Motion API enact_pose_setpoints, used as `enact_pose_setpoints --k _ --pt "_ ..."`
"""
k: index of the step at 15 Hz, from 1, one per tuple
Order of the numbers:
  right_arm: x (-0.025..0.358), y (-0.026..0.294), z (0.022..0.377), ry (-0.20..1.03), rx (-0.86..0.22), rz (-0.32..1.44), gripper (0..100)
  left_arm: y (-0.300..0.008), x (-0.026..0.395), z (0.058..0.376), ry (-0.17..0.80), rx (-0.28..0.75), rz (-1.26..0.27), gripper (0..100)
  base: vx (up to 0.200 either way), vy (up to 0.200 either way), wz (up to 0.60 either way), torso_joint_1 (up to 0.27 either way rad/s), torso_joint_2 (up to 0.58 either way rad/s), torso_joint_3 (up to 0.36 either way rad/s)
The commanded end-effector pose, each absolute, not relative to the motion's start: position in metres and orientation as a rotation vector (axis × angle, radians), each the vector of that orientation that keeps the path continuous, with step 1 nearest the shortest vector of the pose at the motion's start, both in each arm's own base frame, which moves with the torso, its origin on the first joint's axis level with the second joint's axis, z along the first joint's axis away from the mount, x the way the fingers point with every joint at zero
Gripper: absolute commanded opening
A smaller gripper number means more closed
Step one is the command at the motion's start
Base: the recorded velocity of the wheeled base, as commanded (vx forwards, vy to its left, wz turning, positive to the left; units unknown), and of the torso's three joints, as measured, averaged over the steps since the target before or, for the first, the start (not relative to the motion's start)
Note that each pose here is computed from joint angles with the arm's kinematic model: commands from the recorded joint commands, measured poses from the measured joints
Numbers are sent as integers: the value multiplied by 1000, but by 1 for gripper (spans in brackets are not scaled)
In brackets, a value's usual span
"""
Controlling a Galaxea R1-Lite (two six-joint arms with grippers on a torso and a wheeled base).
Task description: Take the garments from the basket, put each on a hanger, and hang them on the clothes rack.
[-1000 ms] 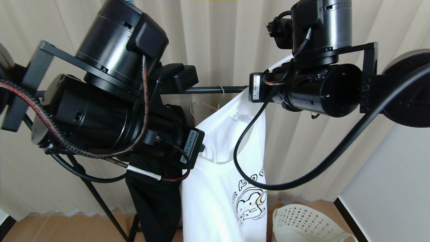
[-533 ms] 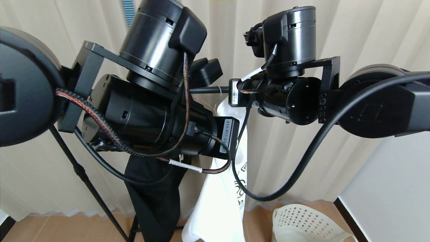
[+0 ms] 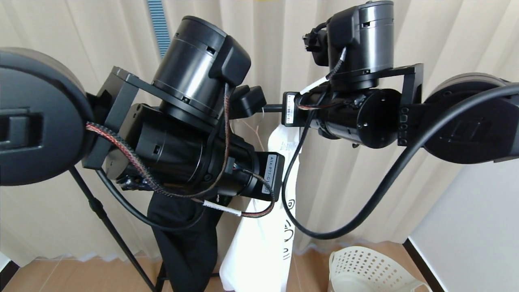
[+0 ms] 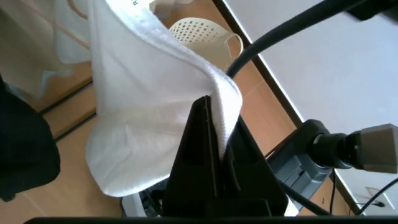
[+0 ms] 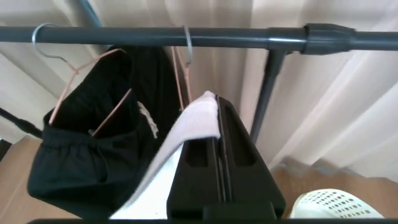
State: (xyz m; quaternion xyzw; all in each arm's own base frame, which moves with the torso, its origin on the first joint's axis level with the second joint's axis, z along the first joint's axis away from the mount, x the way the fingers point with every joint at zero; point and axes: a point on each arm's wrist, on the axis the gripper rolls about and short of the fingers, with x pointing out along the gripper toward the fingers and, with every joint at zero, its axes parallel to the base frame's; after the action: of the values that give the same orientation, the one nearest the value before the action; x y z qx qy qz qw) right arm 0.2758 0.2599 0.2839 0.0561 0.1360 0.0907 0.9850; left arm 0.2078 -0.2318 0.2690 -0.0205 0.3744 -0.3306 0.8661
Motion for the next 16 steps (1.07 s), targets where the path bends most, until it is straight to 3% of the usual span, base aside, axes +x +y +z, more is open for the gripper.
enact_pose_setpoints --k 1,3,7,11,16 --pt "265 233 296 259 122 148 0 -220 206 269 785 -42 -673 0 0 0 0 0 0 0" --pt "249 204 296 272 115 113 0 -203 218 263 778 -13 -603 0 0 0 0 0 0 0" --pt "220 177 271 344 51 86 0 -207 232 255 763 -4 -584 0 0 0 0 0 0 0" --pt "210 170 248 401 18 72 0 -222 241 247 729 40 -625 0 0 0 0 0 0 0" --pt "216 154 253 389 61 14 0 -229 241 246 721 65 -647 0 0 0 0 0 0 0"
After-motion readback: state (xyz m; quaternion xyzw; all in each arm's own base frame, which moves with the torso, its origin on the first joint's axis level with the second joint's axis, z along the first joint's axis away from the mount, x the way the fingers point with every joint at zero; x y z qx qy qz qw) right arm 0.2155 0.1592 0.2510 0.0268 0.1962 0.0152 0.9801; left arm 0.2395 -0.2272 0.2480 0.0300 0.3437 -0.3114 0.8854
